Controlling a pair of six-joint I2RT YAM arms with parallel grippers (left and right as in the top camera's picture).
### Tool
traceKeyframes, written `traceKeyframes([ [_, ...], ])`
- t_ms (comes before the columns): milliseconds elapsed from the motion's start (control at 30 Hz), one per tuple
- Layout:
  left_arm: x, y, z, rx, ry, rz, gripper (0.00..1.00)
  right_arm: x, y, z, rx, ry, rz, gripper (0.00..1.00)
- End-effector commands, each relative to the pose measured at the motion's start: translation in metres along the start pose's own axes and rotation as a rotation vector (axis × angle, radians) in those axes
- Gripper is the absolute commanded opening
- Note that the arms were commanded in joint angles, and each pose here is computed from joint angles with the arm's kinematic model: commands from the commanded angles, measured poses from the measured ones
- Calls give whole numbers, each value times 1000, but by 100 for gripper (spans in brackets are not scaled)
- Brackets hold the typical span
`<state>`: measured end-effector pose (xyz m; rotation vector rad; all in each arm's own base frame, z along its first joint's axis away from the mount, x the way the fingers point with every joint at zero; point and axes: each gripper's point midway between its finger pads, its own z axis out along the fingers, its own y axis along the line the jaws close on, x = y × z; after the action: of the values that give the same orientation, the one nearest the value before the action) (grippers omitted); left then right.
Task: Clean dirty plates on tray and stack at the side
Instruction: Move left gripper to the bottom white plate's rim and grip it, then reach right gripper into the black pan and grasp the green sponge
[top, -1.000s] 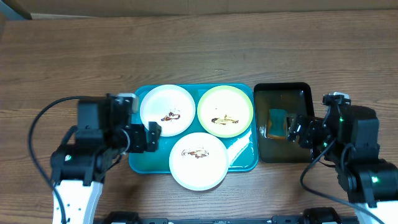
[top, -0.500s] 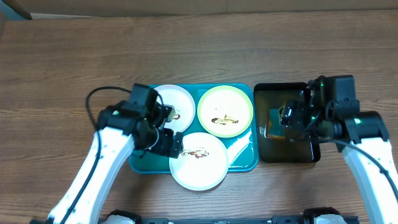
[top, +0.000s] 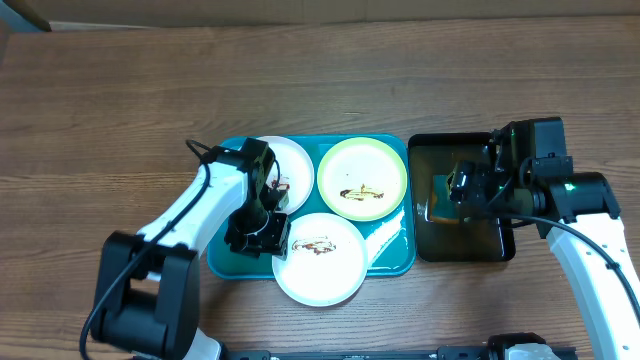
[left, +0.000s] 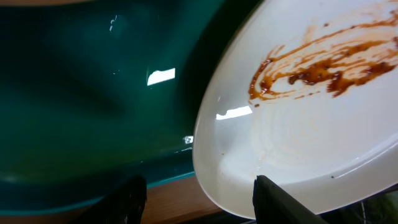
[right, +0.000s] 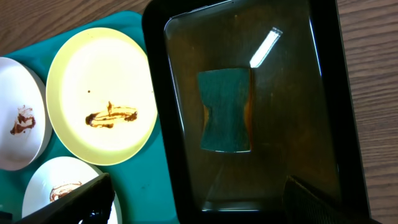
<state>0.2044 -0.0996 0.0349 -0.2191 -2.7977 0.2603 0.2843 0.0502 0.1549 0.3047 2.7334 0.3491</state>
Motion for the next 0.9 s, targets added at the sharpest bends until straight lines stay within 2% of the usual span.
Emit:
traceKeyframes([
  [0,-2,-1,3,4,27,-42,58,-9,4,-8,-14,-32,-7,88],
  [133,1,-9,4,49,47,-52,59,-8,4,-8,-14,-31,-7,88],
  [300,0,-8,6,47,40,-87,40,-8,4,-8,-14,-30,-7,88],
  [567,0,-6,12,45,35,-101,40,-8,4,-8,-14,-31,-7,88],
  [700,3,-6,15,41,47,-112,33,-8,4,-8,-14,-31,-7,88],
  [867,10,-6,25,32,67,-120,34,-8,4,-8,-13,-27,-6,88],
])
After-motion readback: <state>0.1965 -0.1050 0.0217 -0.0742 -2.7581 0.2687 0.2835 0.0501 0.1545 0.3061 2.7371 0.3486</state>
